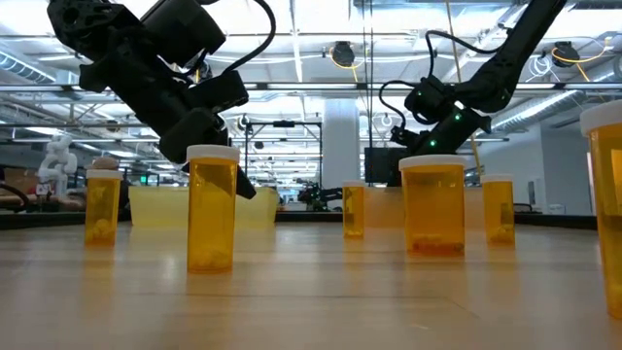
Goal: Pick and place medicine bottles into bin by pill shape (circle, oval)
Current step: Put the big yellow pill bottle into the transparent orange bin
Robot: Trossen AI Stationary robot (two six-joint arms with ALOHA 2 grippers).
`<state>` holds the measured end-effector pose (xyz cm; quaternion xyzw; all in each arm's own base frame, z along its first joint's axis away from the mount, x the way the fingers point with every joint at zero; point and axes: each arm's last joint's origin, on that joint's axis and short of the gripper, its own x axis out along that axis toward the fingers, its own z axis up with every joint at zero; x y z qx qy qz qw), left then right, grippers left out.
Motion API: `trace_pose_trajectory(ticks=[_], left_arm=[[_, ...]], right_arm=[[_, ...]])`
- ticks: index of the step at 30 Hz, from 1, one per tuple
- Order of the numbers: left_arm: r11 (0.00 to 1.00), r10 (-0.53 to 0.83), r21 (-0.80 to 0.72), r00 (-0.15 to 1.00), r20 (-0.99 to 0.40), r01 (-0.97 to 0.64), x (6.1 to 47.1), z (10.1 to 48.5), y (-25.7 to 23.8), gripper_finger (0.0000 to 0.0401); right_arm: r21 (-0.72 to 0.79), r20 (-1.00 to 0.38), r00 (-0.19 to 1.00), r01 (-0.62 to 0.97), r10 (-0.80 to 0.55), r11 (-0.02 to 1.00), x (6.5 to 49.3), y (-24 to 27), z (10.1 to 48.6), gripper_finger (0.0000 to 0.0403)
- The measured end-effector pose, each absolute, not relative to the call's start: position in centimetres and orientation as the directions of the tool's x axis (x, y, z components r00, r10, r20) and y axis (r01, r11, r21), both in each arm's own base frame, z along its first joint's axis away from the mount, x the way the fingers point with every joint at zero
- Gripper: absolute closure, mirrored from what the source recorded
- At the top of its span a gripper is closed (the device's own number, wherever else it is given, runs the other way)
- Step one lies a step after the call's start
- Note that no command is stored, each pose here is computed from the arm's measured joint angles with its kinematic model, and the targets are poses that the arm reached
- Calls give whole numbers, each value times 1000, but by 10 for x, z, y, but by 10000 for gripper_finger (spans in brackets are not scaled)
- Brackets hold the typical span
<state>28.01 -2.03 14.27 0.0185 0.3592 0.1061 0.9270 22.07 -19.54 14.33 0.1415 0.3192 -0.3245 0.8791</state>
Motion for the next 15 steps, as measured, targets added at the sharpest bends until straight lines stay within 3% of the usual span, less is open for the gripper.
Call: trace_pose_trajectory(ticks=[15], left_arm=[[980,194,96,722,-664,-175,280,143,-21,73]], right_arm=[[58,-611,613,666,-502,744,208,-181,182,105]])
